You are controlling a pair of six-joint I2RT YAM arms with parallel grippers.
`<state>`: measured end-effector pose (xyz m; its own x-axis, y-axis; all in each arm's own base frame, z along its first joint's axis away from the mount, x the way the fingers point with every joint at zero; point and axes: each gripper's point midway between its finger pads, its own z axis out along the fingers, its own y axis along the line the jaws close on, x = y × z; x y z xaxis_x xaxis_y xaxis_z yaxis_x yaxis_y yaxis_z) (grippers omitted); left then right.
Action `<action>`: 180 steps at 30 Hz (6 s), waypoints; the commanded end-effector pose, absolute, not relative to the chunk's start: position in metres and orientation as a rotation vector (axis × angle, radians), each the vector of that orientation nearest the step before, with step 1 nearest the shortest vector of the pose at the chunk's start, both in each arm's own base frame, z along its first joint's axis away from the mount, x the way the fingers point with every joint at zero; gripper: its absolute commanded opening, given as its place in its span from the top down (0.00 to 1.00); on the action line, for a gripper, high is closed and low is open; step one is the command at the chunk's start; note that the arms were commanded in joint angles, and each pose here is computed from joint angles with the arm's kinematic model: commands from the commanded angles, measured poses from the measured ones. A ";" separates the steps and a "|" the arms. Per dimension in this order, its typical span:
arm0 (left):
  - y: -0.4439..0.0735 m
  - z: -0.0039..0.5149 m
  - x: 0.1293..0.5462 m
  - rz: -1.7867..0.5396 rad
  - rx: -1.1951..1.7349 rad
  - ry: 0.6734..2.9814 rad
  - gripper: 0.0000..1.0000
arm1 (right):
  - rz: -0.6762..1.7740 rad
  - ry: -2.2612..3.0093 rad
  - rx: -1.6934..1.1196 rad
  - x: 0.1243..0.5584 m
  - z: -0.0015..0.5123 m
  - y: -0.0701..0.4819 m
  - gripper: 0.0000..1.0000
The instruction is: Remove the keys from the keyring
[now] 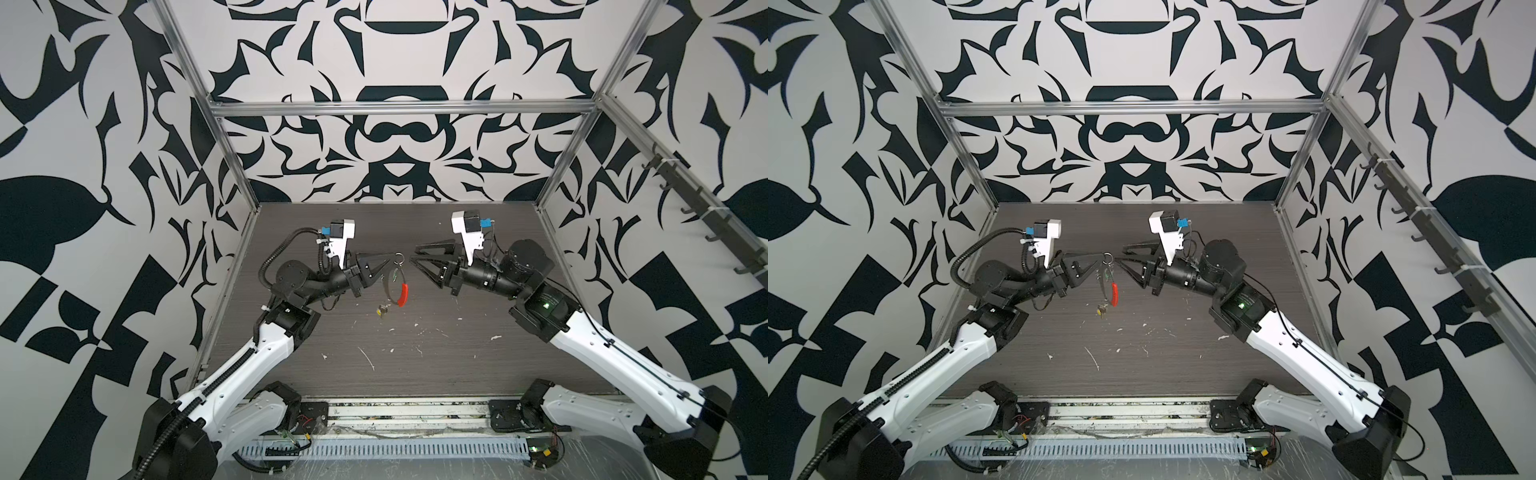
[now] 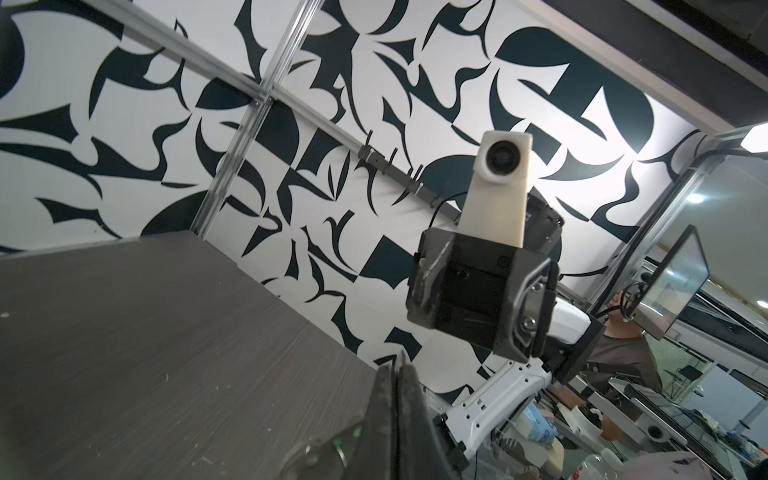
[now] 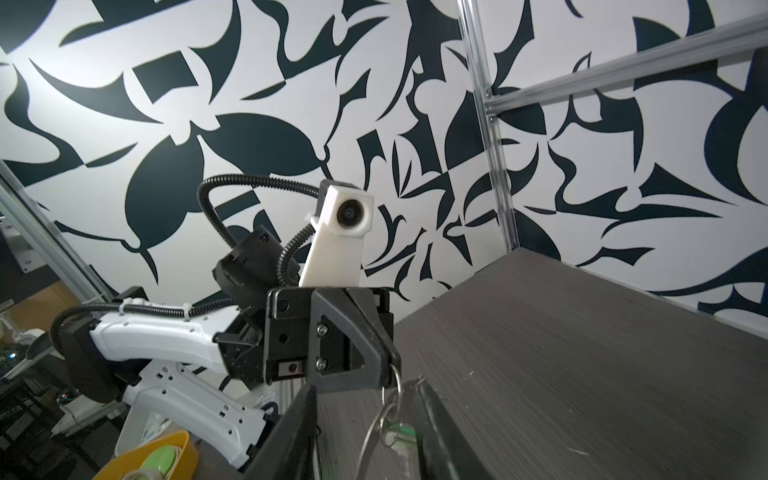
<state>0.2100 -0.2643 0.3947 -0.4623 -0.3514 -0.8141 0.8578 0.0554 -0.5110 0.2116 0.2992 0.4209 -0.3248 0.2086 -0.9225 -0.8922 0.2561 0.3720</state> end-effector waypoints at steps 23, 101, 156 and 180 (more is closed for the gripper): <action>-0.243 0.430 0.190 -1.593 0.527 1.141 1.00 | 1.552 1.331 -0.678 0.195 0.448 0.331 0.77; -0.242 0.424 0.165 -1.478 0.680 1.317 1.00 | 1.261 1.465 -0.804 0.187 0.457 0.309 0.67; -0.233 0.436 0.170 -1.516 0.567 1.228 0.55 | 1.382 1.400 -0.840 0.169 0.454 0.324 1.00; -0.253 0.412 0.141 -1.631 0.816 1.607 0.70 | 1.262 1.596 -1.239 0.142 0.438 0.325 1.00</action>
